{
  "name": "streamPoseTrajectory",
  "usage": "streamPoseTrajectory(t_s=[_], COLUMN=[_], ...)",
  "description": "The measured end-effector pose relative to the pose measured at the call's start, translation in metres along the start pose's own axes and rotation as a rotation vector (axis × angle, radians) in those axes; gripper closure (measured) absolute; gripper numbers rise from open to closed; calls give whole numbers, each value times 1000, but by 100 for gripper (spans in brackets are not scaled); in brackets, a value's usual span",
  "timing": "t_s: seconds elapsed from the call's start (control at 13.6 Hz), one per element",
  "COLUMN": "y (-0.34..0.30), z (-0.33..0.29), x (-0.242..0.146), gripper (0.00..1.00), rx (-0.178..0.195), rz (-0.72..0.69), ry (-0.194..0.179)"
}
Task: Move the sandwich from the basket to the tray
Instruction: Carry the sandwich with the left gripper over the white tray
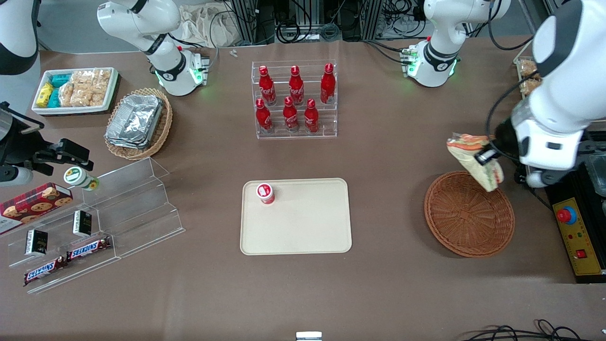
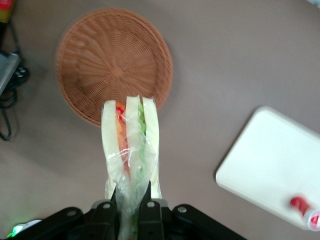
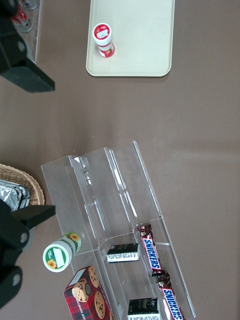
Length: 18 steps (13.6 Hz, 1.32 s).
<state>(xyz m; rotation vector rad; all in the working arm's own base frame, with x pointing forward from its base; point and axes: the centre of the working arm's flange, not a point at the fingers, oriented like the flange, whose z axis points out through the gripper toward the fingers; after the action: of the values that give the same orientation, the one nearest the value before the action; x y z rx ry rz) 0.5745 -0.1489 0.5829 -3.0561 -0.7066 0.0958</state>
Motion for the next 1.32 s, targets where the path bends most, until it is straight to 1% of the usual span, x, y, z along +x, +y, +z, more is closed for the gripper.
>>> streamPoseTrajectory(t_s=[0.22,0.29,0.37,0.44,0.59,0.66,0.73,0.88,1.03,1.25,1.32], y=[54,73,92,110,147,167,186,216,237,251,253], z=[16,21,27,35,61,82,107,160,209,265,279], x=[-47,-63,-76,-88,-107,-114,-119,-117,-110,-100,-99], gripper=[85,85,85,85,85,85,85,85,85,85,85], rx=[9,5,-4,-7,11,15,10,-17,-60,-120,-130], rz=[148,198,247,295,392,438,476,532,570,586,592], ry=[-32,-37,-26,-3,57,79,92,112,139,129,126])
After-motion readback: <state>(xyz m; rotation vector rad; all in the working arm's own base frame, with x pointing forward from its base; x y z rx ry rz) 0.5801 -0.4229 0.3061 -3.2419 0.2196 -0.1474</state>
